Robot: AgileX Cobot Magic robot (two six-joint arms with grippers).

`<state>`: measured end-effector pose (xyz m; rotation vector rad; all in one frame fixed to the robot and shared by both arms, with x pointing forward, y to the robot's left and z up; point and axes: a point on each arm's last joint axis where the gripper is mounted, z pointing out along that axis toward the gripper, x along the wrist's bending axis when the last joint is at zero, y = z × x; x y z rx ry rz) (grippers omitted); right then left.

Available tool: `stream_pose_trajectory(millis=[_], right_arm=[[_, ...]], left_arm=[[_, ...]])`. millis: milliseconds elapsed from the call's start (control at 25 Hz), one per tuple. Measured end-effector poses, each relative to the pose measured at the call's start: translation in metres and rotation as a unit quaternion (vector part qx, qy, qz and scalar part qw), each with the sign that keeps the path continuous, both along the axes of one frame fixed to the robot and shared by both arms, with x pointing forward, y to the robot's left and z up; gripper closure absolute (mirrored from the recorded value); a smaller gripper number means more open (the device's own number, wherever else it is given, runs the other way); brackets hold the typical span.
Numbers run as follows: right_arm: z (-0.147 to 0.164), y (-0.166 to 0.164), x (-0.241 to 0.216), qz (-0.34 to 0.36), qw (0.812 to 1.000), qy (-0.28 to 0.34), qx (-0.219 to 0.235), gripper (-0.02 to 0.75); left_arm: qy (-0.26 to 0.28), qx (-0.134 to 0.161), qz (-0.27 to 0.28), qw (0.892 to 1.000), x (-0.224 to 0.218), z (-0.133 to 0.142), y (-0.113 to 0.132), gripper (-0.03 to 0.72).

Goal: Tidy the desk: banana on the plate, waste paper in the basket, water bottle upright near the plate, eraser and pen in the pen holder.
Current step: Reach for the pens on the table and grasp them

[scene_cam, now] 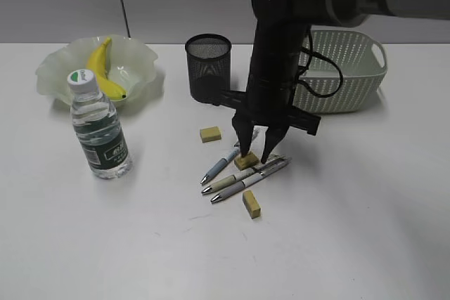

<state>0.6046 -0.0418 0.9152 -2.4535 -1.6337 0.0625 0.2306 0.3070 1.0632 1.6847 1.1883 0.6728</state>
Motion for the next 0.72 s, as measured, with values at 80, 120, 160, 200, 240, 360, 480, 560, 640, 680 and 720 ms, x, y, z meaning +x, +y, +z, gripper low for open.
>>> stream_pose_trajectory(millis=[80,120,160,200,240,360,480,560,640,680,720], right_arm=[[-0.001,0.004,-0.004,0.008,1.000,0.001,-0.003,0.462],[-0.001,0.006,-0.009,0.010,1.000,0.004,-0.006,0.463],[-0.002,0.005,-0.014,0.010,1.000,0.010,-0.011,0.466],[-0.002,0.004,-0.018,0.007,1.000,0.014,-0.015,0.470],[-0.003,0.001,-0.023,0.002,1.000,0.021,-0.022,0.470],[-0.001,-0.006,-0.035,-0.020,0.999,0.032,-0.032,0.471],[0.004,-0.006,-0.034,-0.066,0.998,0.009,-0.015,0.470],[0.005,-0.005,-0.032,-0.082,0.997,-0.002,-0.009,0.470],[0.002,-0.007,-0.034,-0.087,0.996,0.002,-0.016,0.470],[-0.001,-0.008,-0.036,-0.088,0.996,0.005,-0.021,0.470],[-0.003,-0.009,-0.037,-0.089,0.996,0.008,-0.025,0.470]], left_arm=[[0.000,0.000,0.000,1.000,0.000,0.000,0.000,0.258],[0.000,0.000,0.000,1.000,0.000,0.000,0.000,0.258],[0.000,0.000,0.000,1.000,0.000,0.000,0.000,0.258],[0.000,0.000,0.000,1.000,0.000,0.000,0.000,0.258],[0.000,0.000,0.000,1.000,0.000,0.000,0.000,0.258],[0.000,0.000,0.000,1.000,0.000,0.000,0.000,0.258],[0.000,0.000,0.000,1.000,0.000,0.000,0.000,0.258],[0.000,0.000,0.000,1.000,0.000,0.000,0.000,0.258],[0.000,0.000,0.000,1.000,0.000,0.000,0.000,0.258],[0.000,0.000,0.000,1.000,0.000,0.000,0.000,0.258],[0.000,0.000,0.000,1.000,0.000,0.000,0.000,0.258]])
